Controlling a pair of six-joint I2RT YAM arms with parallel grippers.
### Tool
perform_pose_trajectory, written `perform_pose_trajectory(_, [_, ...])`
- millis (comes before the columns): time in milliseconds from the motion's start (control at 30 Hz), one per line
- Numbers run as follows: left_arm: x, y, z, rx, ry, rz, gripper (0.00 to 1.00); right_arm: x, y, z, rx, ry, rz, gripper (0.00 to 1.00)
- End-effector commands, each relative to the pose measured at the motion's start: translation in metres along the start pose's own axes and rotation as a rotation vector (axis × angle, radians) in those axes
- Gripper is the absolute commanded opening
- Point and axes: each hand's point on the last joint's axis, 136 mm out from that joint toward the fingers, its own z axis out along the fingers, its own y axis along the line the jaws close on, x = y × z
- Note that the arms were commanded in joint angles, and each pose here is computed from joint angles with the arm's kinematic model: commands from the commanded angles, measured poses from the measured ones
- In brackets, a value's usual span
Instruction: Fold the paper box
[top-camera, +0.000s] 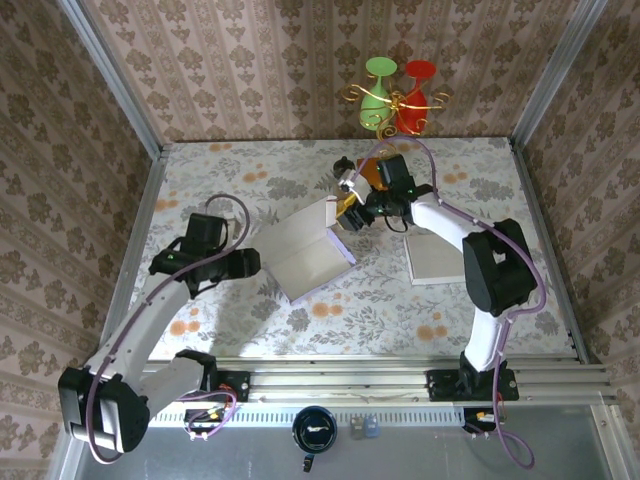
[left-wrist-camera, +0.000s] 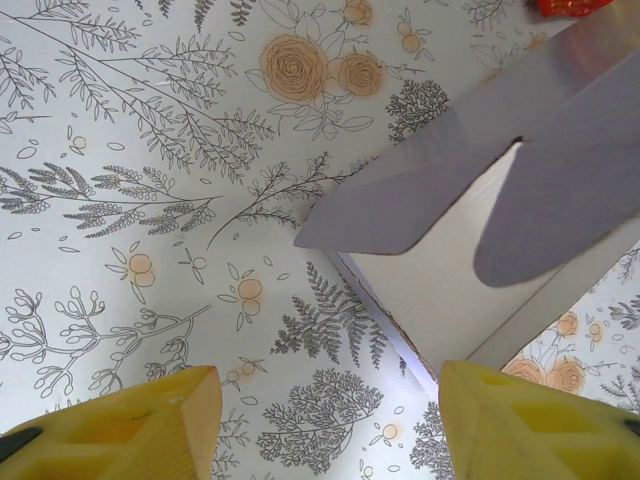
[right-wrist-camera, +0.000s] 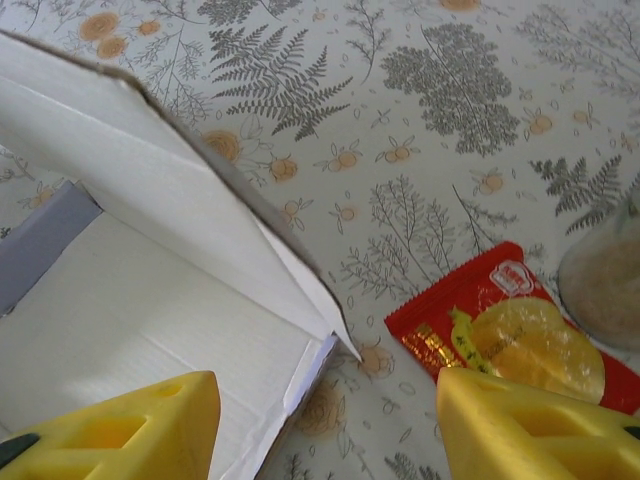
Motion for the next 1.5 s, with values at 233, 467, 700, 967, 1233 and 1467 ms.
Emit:
perform_pose_trajectory(233, [-0.004, 0.007, 0.012, 0.000, 0.008, 0.032, 0.60, -0.024, 0.001, 0.013, -0.059, -0.049, -0.105, 0.61])
perform_pose_trajectory(467, [-0.007, 0.007, 0.017, 0.003, 0.018, 0.043, 0.60, -0.024, 0.009, 0.022, -0.092, -0.030, -0.111, 0.54])
perform_pose_trajectory(700, [-0.010, 0.008, 0.016, 0.000, 0.019, 0.043, 0.60, -0.022, 0.012, 0.022, -0.089, -0.012, -0.112, 0.35])
perform_pose_trajectory(967, [-0.013, 0.009, 0.016, -0.004, 0.018, 0.051, 0.59, -0.020, 0.014, 0.018, -0.067, -0.007, -0.121, 0.20])
perform_pose_trajectory(1233, [-0.019, 0.009, 0.010, -0.016, 0.009, 0.070, 0.60, -0.013, 0.020, 0.008, -0.055, 0.011, -0.142, 0.00])
perform_pose_trajectory(1467, [-0.032, 0.002, -0.004, 0.039, -0.031, 0.127, 0.61, -0.001, 0.029, -0.022, -0.035, 0.027, -0.125, 0.00])
